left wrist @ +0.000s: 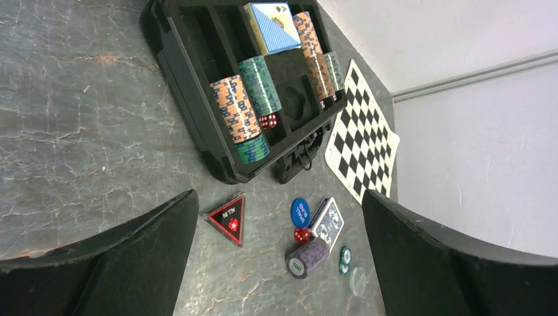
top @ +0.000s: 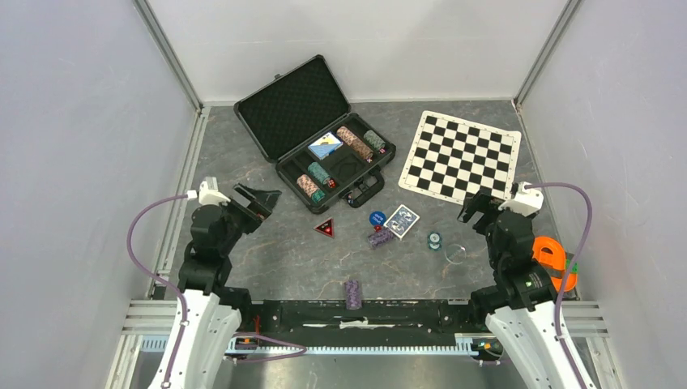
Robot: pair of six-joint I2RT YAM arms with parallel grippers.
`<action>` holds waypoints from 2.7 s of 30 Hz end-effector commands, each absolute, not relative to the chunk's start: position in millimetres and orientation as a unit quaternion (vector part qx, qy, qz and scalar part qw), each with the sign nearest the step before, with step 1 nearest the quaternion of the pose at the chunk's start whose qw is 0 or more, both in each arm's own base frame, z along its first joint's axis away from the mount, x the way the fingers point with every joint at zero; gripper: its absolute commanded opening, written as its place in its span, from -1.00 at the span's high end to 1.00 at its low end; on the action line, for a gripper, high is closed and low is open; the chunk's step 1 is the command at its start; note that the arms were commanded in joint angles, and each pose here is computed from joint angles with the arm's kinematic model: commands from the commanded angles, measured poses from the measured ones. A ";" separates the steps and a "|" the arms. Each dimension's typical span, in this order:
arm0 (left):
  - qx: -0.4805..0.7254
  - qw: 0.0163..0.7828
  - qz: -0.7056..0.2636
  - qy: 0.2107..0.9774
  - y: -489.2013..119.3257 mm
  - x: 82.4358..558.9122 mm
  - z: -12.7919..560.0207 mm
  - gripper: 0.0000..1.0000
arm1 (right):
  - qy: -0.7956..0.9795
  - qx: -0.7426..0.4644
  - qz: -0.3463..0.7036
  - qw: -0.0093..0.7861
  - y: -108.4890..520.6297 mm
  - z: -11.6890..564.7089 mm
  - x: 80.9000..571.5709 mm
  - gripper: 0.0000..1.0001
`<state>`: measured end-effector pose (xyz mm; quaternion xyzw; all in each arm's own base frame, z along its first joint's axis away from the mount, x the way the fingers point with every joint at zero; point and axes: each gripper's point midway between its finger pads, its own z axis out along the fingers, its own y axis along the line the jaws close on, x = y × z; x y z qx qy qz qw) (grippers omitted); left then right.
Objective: Pack up texas hold em set
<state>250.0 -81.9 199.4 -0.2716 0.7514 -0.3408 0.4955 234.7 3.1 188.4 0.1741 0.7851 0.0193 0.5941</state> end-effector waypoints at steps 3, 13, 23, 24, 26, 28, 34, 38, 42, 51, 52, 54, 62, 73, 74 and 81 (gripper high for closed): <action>-0.200 0.485 -0.361 0.771 -98.4 230.8 209.0 -0.99 | 0.783 0.178 0.026 0.595 3.1 190.6 228.8 -0.98; -0.197 0.420 -0.336 0.820 -121.7 197.0 164.3 -0.99 | 0.801 0.162 0.023 0.576 5.8 167.7 224.4 -0.98; -0.149 0.361 -0.302 0.870 -163.5 168.7 130.0 -0.94 | 0.811 0.164 0.034 0.561 10.4 149.3 223.2 -0.97; -0.143 0.360 -0.301 0.871 -167.9 165.5 129.1 -0.94 | 0.811 0.164 0.034 0.560 10.6 148.1 223.0 -0.97; -0.123 0.340 -0.295 0.884 -180.7 155.5 120.4 -0.95 | 0.813 0.163 0.032 0.557 10.2 145.0 222.6 -0.97; -0.097 0.320 -0.287 0.898 -198.4 141.1 109.7 -0.95 | 0.814 0.164 0.030 0.556 9.8 144.1 222.8 -0.97; -0.040 0.323 -0.270 0.906 -242.4 102.8 106.7 -0.95 | 0.817 0.165 0.024 0.551 8.6 140.5 223.0 -0.97; -0.032 0.296 -0.269 0.916 -265.2 88.5 92.8 -0.92 | 0.818 0.167 0.022 0.550 7.8 137.7 222.5 -0.97; -0.019 0.280 -0.285 0.917 -287.6 77.2 83.8 -0.88 | 0.815 0.168 0.026 0.555 8.0 139.6 221.9 -0.97; -0.022 0.254 -0.279 0.926 -296.9 68.7 71.4 -0.62 | 0.810 0.178 0.020 0.558 4.1 139.6 221.5 -0.97; -0.022 0.252 -0.277 0.927 -297.3 67.4 69.6 -0.59 | 0.811 0.179 0.019 0.557 3.9 138.9 221.5 -0.97; -0.018 0.249 -0.273 0.929 -298.7 64.5 66.8 -0.56 | 0.811 0.179 0.019 0.556 4.0 139.1 221.6 -0.97; -0.008 0.256 -0.244 0.935 -304.5 66.5 55.5 -0.27 | 0.809 0.182 0.018 0.558 2.9 139.2 221.3 -0.97; -0.015 0.293 -0.241 0.925 -288.0 78.6 85.7 0.12 | 0.809 0.182 0.020 0.559 3.5 139.7 220.8 -0.97; -0.013 0.293 -0.242 0.925 -287.3 78.5 86.6 -0.03 | 0.809 0.182 0.021 0.559 3.8 139.6 220.9 -0.97; 0.018 0.272 -0.219 0.937 -299.2 71.1 75.3 -0.69 | 0.811 0.179 0.022 0.556 5.2 138.4 221.4 -0.97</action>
